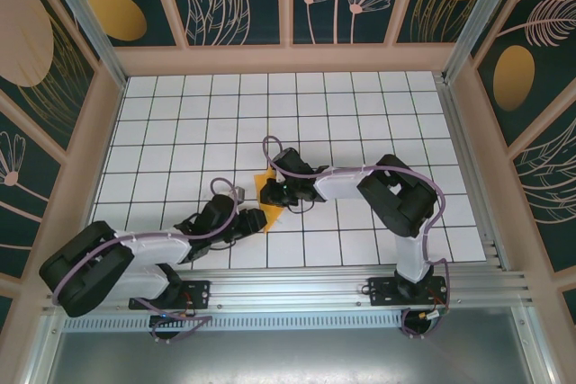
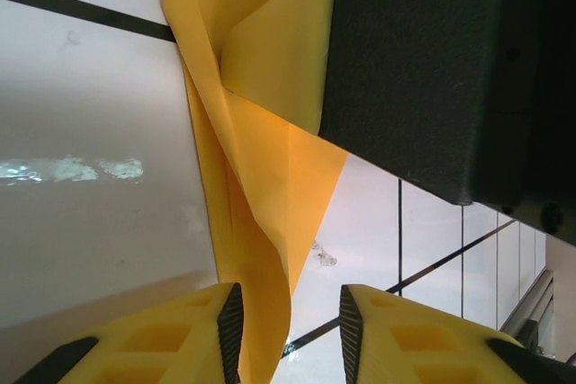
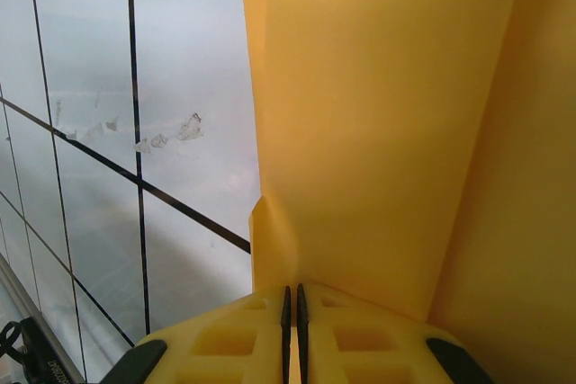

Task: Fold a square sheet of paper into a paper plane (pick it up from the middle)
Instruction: Fourth fold the wing at the center of the table.

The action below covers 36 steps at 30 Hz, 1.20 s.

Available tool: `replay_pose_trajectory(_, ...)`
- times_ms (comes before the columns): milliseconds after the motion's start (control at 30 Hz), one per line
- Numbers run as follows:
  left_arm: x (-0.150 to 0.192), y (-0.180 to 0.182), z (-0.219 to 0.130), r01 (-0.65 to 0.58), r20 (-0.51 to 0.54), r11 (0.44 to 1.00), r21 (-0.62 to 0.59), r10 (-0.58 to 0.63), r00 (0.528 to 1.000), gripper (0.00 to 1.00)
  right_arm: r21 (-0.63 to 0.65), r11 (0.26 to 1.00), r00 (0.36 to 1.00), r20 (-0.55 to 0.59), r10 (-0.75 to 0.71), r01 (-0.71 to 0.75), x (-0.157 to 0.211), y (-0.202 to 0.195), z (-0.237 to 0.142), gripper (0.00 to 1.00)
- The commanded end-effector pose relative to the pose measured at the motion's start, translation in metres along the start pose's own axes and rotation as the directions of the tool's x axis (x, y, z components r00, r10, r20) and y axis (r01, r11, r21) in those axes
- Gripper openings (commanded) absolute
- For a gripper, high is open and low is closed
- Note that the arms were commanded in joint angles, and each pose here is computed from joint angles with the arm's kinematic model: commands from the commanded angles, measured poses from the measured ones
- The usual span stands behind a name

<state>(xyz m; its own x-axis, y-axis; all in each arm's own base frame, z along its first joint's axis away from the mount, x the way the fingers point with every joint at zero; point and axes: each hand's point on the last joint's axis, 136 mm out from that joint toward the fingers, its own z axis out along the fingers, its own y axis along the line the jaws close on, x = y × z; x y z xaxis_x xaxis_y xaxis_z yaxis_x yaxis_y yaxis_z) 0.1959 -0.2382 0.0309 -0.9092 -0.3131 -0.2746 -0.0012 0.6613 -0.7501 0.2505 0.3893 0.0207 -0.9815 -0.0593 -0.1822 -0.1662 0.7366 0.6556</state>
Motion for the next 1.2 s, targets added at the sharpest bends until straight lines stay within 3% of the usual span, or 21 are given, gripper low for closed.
replay_pose_trajectory(0,-0.007,-0.015,0.005,-0.03,0.006,0.998,0.048,0.03,1.0,0.3,0.009,1.0,0.999,0.03,0.017,-0.017,-0.006,-0.002,-0.003,0.15)
replay_pose_trajectory(533,-0.006,0.024,0.009,-0.033,0.021,0.991,-0.127,0.036,0.999,0.02,0.006,1.0,0.999,0.031,0.008,-0.008,-0.007,0.0,-0.004,0.15)
replay_pose_trajectory(800,0.002,0.041,0.01,-0.03,-0.009,0.983,-0.181,0.028,1.0,0.0,0.029,0.999,0.999,0.044,0.014,-0.015,-0.009,-0.006,-0.002,0.15)
replay_pose_trajectory(1000,0.017,0.064,0.006,0.045,-0.027,0.973,-0.228,-0.052,0.998,0.0,-0.042,0.999,0.993,0.114,-0.028,0.033,-0.025,0.022,-0.025,0.17)
replay_pose_trajectory(1167,0.019,0.071,0.005,0.066,-0.02,0.964,-0.258,-0.074,0.997,0.0,-0.078,0.995,0.995,0.09,-0.051,0.059,-0.013,0.032,-0.034,0.17)
